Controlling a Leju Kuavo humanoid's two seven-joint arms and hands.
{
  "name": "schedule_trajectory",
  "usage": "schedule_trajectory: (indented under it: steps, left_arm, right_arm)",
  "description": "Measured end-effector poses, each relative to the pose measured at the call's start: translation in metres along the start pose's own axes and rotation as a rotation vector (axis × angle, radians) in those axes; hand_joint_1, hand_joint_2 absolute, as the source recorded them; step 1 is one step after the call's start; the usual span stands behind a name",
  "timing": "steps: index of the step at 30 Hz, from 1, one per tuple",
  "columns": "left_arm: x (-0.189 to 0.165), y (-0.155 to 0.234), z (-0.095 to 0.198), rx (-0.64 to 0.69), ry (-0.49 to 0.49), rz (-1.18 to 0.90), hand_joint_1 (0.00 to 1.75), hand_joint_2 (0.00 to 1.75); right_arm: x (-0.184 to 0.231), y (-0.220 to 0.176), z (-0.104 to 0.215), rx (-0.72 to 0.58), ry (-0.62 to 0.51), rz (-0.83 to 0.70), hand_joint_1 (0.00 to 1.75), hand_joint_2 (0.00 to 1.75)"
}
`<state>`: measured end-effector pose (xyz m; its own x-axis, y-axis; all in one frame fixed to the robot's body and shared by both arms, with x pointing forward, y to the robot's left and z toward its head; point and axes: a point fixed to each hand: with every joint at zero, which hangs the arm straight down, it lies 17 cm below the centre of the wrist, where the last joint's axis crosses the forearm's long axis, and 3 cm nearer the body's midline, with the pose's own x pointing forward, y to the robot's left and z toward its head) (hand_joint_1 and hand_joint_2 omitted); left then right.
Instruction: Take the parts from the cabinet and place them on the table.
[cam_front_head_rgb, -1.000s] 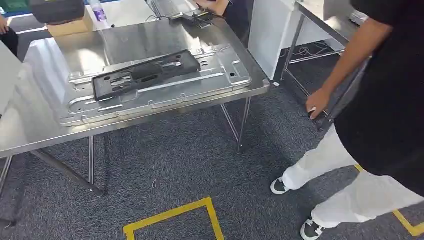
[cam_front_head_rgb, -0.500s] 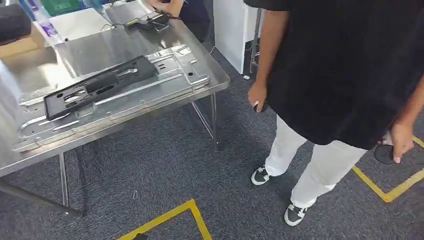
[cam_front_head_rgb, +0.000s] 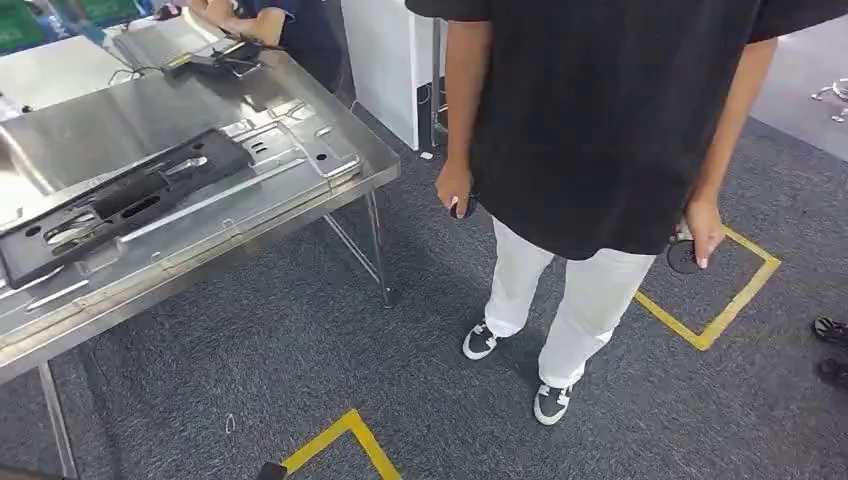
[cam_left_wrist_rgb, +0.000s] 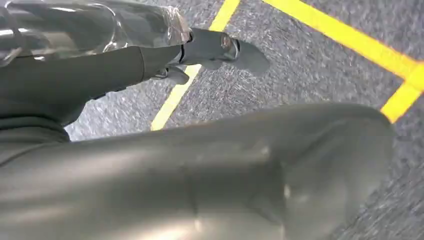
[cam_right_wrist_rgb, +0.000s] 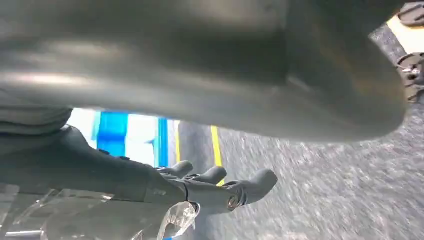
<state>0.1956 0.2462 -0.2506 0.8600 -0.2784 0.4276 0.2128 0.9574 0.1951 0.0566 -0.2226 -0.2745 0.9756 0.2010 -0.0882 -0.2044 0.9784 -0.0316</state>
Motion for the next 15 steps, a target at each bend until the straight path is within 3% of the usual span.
schedule_trajectory:
  steps: [15]
  left_arm:
    - [-0.0018,0.0036,-0.0001,0.019,-0.004,0.001,0.00,0.00]
  right_arm:
    - [0.0075,0.0081,0.0021,0.010,-0.018,-0.019,0.00,0.00]
